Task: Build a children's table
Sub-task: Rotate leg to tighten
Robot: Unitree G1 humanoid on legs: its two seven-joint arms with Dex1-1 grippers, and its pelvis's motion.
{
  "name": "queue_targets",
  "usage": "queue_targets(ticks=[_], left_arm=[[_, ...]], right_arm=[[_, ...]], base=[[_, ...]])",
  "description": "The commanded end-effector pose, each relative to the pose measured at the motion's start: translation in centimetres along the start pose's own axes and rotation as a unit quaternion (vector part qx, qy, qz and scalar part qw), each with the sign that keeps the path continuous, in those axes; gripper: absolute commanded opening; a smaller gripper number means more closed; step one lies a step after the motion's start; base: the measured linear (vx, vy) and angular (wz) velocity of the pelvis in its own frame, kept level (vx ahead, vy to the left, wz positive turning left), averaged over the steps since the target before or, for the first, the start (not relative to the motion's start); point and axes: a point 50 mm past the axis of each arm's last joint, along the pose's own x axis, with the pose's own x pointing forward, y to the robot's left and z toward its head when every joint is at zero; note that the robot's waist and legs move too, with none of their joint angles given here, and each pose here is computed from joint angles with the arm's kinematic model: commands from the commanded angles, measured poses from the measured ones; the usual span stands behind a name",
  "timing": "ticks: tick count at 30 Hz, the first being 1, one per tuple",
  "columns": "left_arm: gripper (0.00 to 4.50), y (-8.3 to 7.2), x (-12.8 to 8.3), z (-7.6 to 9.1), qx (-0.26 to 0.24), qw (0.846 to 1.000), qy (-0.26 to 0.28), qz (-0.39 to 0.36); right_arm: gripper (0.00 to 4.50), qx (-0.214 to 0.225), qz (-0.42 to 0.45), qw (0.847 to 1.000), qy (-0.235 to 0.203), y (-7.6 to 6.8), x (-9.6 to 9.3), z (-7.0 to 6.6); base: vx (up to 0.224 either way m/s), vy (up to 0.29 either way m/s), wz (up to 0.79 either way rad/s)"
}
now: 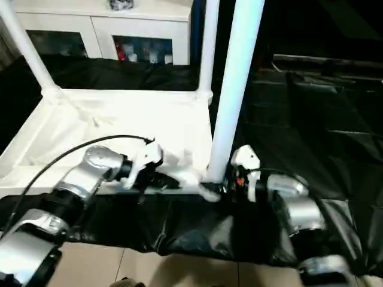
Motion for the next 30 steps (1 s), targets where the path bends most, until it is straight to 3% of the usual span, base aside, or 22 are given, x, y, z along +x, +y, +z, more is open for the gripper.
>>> queue_targets(ticks=[1,5,8,9,10,11,13,16,22,30], left_arm=[[0.0,1.0,1.1,2.5,0.002,0.996,-0.04,0.076],[0.0,0.9,2.6,3.3,-0.011,0.993,-0.045,0.106],[0.0,0.5,4.0,4.0,-0.017,0.991,-0.047,0.12],[0.0,0.5,4.0,4.0,-0.017,0.991,-0.047,0.12],[0.0,0.3,4.4,4.2,-0.017,0.991,-0.049,0.121],[0.0,-0.1,5.0,4.4,-0.01,0.993,-0.048,0.111],[0.0,-0.5,5.2,4.4,-0.003,0.994,-0.047,0.099],[0.0,-0.5,4.9,4.2,0.005,0.995,-0.047,0.091],[0.0,-0.3,3.6,3.2,0.015,0.996,-0.045,0.073],[0.0,-0.3,1.8,2.1,0.032,0.999,-0.038,0.022]], right_arm=[[2.5,0.026,-0.011,0.999,0.025,1.9,2.2,-2.1],[2.5,0.06,-0.093,0.994,0.023,2.3,4.6,-2.3],[2.5,0.08,-0.13,0.988,0.018,3.3,7.1,-1.8],[2.5,0.08,-0.13,0.988,0.018,3.3,7.1,-1.8],[2.85,0.076,-0.133,0.988,0.015,3.7,7.8,-1.5],[2.85,0.049,-0.144,0.988,0.012,4.1,8.7,-0.8],[3.2,0.037,-0.154,0.987,0.002,4.1,8.9,-0.3],[3.3,0.043,-0.153,0.987,-0.001,3.8,8.5,-0.3],[3.93,0.039,-0.157,0.987,-0.018,2.0,6.1,-0.2],[3.93,0.006,-0.015,1.0,-0.002,2.1,3.2,-0.3]], base=[[0.0,0.0,0.0],[0.0,0.0,0.0],[0.0,0.0,0.0],[0.0,0.0,0.0],[0.0,0.0,0.0],[0.0,0.0,0.0],[0.0,0.0,0.0],[0.0,0.0,0.0],[0.0,0.0,0.0],[0.0,0.0,0.0]])
